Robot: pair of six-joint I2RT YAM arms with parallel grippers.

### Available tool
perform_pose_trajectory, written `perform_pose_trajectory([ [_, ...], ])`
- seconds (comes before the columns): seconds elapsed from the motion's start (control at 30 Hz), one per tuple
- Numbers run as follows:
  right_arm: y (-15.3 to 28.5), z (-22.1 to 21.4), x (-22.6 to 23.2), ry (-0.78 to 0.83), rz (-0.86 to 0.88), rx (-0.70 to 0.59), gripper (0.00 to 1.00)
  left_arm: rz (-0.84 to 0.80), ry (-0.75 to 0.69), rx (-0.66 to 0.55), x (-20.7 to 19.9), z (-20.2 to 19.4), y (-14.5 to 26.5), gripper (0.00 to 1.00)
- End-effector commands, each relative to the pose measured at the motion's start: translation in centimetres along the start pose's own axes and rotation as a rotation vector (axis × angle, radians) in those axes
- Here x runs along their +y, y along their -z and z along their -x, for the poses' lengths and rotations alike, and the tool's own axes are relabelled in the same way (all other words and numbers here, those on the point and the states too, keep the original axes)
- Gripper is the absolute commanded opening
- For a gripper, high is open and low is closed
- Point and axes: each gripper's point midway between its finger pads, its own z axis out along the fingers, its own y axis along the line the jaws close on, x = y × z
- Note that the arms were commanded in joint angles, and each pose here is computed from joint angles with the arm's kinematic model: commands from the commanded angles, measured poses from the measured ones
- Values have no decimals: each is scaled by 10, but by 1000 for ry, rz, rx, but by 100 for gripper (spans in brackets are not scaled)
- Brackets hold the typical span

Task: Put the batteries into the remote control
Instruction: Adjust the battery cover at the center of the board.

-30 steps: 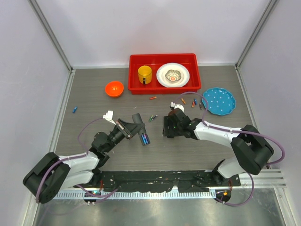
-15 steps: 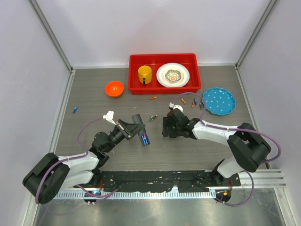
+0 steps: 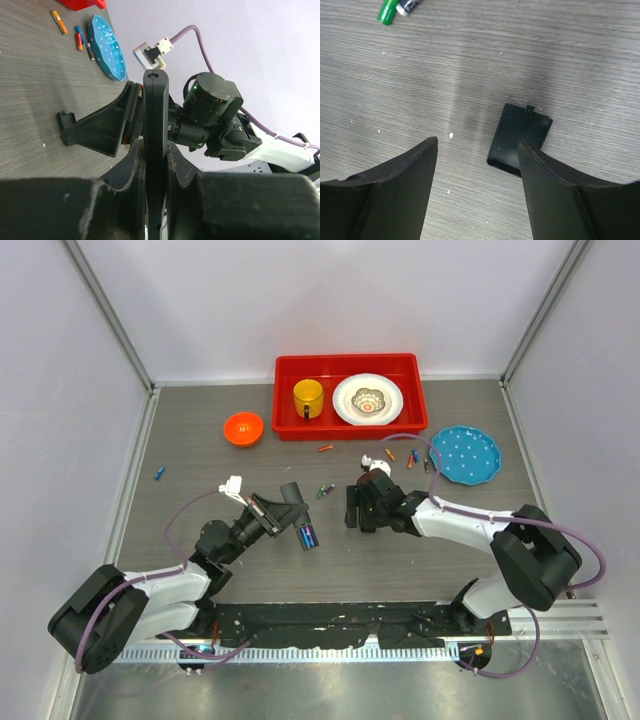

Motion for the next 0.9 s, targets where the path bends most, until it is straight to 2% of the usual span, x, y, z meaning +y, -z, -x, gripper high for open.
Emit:
perform_pose_trajectory([
  [0.0,14,26,8,5,18,-94,71,-44,-23,-28,-11,5,0,0],
  [0.73,-12,-14,-27,35,-117,11,71,-36,-25,-27,-8,5,1,0],
  [0.87,-12,-18,-37,22,-149,11,64,-30,-24,-25,-7,4,1,0],
])
